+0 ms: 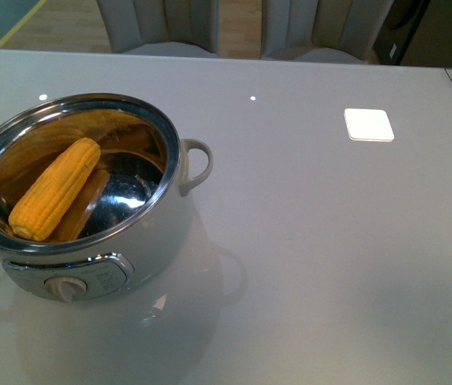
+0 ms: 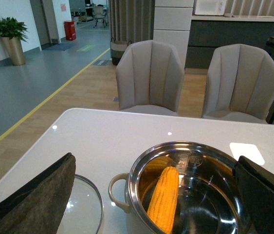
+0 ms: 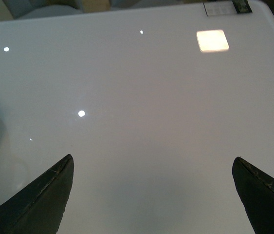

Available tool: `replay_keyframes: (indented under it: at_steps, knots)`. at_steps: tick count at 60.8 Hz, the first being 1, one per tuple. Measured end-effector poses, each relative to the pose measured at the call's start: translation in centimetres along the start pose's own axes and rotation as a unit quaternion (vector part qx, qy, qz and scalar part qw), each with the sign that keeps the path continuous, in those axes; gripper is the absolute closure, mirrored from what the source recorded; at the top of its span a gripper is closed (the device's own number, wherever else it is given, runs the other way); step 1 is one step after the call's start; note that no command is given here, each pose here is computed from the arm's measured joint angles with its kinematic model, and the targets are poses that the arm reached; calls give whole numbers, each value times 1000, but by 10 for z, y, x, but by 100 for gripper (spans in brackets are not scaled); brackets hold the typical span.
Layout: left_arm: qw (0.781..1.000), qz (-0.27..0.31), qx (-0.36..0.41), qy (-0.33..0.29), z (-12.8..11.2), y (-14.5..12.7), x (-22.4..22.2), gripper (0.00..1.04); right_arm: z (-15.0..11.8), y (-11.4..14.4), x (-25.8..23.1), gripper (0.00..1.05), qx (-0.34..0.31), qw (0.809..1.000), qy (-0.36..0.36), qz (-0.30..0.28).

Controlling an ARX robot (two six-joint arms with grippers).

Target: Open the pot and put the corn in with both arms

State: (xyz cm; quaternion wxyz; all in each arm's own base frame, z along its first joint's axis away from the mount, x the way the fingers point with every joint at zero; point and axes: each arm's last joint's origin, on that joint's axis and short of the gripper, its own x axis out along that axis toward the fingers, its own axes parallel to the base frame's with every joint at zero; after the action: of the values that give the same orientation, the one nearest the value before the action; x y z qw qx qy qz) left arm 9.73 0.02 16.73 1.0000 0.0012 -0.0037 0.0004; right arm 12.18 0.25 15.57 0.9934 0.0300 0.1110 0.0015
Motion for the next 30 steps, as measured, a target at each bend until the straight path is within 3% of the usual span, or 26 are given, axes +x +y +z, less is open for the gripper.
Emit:
replay_keyframes:
  at_steps: [7,25,30]
  knots:
    - [1000,0,0,0,0,0,0,7,18,-1,-7,40,-15,993,-121,0]
    - [1000,1,0,0,0,0,0,7,16,-1,-14,93,-25,992,-124,0]
    - [1000,1,0,0,0,0,0,7,16,-1,-15,103,-26,992,-123,0]
